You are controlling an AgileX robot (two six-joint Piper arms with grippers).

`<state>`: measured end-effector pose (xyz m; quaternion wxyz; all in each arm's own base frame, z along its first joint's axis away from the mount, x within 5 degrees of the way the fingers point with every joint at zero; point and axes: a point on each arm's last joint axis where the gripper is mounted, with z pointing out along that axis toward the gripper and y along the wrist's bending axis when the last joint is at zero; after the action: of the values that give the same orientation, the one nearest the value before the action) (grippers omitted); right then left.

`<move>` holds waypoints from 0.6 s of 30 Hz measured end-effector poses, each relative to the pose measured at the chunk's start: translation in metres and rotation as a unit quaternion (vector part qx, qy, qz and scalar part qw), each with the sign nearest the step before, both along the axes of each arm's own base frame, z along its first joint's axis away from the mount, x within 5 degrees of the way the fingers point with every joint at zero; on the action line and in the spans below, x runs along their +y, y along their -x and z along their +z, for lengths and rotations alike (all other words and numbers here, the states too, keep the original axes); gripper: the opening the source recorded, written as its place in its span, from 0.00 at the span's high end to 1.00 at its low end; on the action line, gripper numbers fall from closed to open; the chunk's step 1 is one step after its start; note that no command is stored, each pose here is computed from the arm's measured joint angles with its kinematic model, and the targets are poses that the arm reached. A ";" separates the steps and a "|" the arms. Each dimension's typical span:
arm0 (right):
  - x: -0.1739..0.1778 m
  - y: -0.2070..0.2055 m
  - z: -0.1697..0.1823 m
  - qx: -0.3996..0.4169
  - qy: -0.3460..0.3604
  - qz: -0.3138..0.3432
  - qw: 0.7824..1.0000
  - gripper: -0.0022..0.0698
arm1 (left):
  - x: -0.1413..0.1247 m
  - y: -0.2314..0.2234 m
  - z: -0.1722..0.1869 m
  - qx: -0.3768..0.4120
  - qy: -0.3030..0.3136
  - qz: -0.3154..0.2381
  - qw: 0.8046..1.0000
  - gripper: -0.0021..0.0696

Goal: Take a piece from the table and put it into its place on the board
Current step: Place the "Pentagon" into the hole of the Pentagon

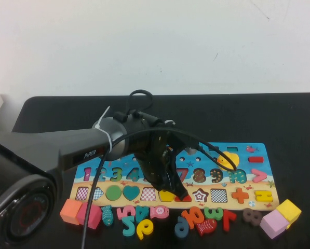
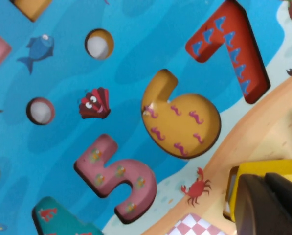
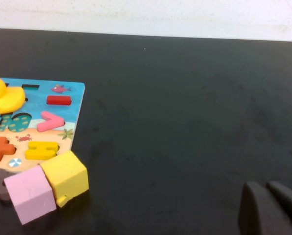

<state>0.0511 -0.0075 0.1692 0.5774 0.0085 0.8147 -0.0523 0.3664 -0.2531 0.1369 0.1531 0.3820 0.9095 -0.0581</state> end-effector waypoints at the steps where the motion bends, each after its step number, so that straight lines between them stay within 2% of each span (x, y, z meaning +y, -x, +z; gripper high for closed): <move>1: 0.000 0.000 0.000 0.000 0.000 0.000 1.000 0.94 | 0.000 0.000 0.001 -0.001 0.001 0.000 1.000 0.97; 10: 0.000 0.000 0.000 0.000 0.000 0.000 1.000 0.94 | -0.002 0.000 0.029 -0.028 0.041 0.016 0.999 0.97; 18: 0.000 0.000 0.000 0.000 0.000 0.000 1.000 0.94 | -0.009 0.000 0.021 -0.014 0.072 0.020 0.997 0.97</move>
<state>0.0511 -0.0075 0.1692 0.5774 0.0085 0.8147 -0.0523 0.3661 -0.2618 0.1580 0.1937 0.3523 0.9084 -0.1148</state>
